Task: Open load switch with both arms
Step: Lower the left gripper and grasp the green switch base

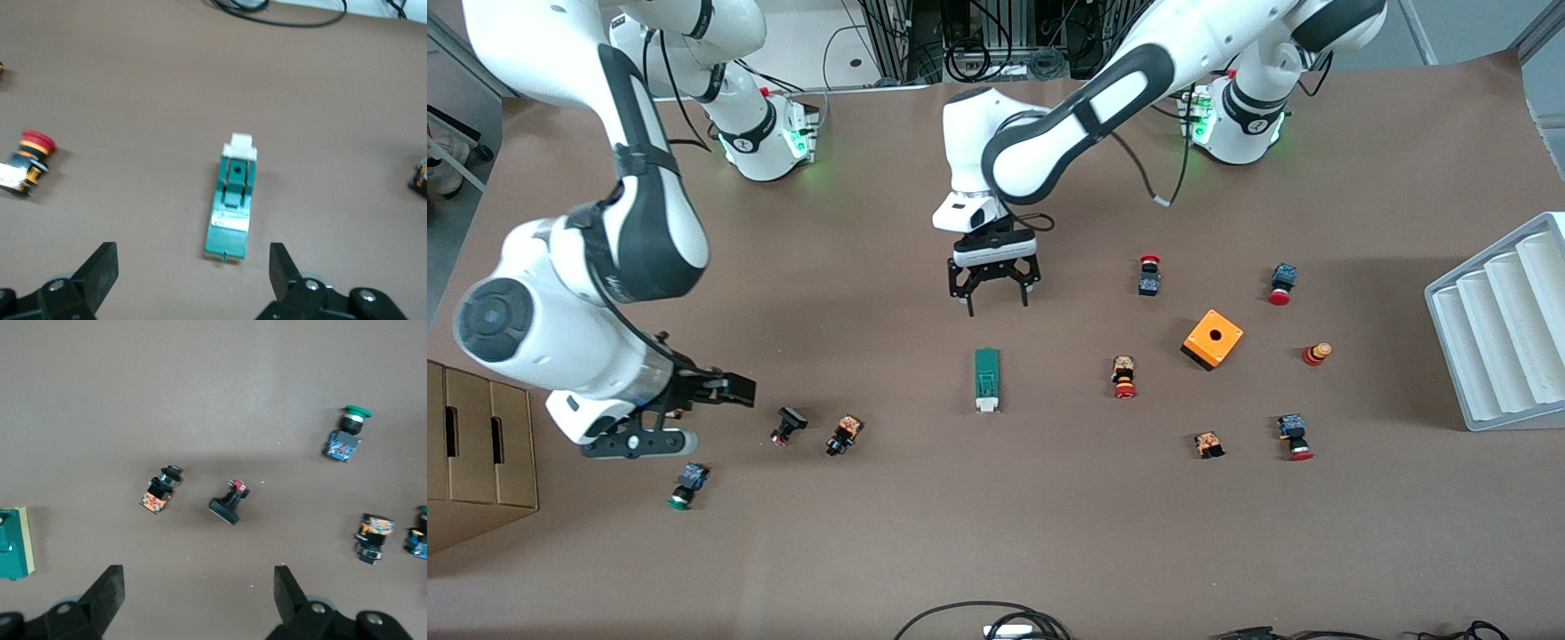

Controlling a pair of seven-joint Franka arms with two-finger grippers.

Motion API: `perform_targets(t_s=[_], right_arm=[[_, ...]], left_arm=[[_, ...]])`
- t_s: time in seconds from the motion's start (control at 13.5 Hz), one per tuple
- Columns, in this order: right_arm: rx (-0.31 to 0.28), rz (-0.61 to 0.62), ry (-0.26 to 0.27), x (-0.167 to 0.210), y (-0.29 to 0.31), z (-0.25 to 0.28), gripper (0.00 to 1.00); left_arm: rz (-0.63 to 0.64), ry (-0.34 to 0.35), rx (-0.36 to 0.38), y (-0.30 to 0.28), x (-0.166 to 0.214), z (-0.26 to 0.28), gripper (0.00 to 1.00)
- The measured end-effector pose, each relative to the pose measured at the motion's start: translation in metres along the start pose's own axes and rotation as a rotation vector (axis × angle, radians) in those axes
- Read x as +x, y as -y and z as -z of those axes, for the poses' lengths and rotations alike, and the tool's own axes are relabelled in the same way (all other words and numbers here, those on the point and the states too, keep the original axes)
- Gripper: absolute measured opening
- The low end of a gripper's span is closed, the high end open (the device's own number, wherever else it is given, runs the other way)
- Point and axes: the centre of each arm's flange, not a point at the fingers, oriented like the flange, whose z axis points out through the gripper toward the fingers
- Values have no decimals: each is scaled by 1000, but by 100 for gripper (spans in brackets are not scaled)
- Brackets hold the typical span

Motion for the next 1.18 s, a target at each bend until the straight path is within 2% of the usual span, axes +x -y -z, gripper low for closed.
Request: perform_targets(t_s=[0.22, 0.37, 0.59, 0.74, 0.89, 1.18], right_arm=[[-49, 37, 5, -2, 23, -15, 100], [-97, 78, 3, -5, 38, -21, 100], [-117, 125, 1, -5, 40, -21, 100], [-117, 207, 6, -5, 40, -21, 100], [-112, 236, 8, -7, 46, -21, 100], [-2, 204, 27, -10, 60, -24, 100]], left_arm=[[-55, -52, -46, -5, -30, -14, 100], [-38, -118, -77, -5, -57, -35, 100], [-46, -235, -30, 1, -98, -63, 100], [-12, -290, -26, -9, -109, -65, 100], [-3, -353, -35, -19, -108, -75, 100], [21, -471, -43, -6, -111, -124, 100]])
